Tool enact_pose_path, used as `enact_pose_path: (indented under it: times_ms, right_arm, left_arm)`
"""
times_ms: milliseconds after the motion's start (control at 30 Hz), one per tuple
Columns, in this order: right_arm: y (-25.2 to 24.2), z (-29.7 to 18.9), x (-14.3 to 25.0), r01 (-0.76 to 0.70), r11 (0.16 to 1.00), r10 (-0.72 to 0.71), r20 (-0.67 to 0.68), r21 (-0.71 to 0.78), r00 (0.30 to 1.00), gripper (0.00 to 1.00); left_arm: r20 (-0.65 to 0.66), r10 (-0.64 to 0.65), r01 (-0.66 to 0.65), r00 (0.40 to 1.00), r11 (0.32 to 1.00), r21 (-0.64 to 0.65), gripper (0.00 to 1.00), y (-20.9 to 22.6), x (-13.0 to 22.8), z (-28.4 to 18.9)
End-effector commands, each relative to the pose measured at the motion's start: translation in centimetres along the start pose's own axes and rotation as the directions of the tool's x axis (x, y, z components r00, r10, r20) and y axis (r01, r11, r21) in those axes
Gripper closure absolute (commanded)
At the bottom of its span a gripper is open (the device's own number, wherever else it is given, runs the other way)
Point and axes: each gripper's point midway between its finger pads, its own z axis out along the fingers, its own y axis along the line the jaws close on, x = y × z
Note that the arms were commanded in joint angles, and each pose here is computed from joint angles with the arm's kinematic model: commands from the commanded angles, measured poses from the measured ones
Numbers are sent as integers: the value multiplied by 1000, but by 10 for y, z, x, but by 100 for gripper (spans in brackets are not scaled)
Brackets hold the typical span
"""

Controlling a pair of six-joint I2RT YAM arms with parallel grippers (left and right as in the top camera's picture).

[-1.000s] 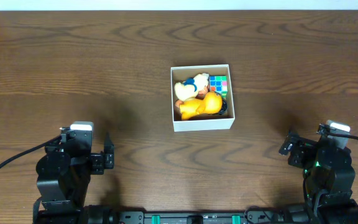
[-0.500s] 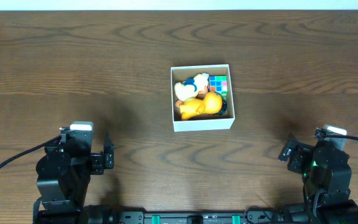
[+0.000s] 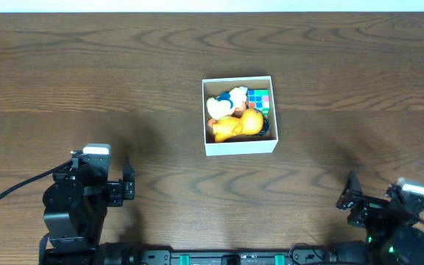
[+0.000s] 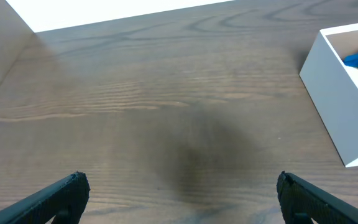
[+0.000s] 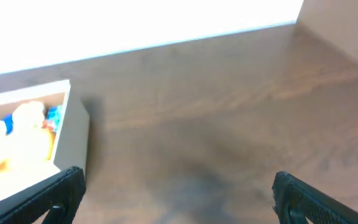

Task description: Pack container

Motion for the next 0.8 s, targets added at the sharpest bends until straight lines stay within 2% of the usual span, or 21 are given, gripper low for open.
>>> enact_pose_path:
  times_ms: [0,233,367,600,767]
  right_arm:
    - [1,19,20,29,1000,-29,-3,-12,1000,1]
    - [15,65,9,60,997,-46,216,-56,975,1]
    - [15,81,16,68,996,-48,291,-59,956,1]
    - [19,93,40,79,993,-55,258,-87,965,1]
    - [33,93,47,101,980,-59,232,-171,971,1]
  left_arm:
    - [2,-11,11,1000,1000,-12,2,2,-1,-1]
    - [2,-11,11,1000,1000,-12,2,2,-1,0]
    - [2,-11,11,1000,1000,-12,2,2,-1,-1]
    - [2,-11,11,1000,1000,-12,2,2,-1,-1]
    - [2,-11,11,1000,1000,-12,2,2,-1,0]
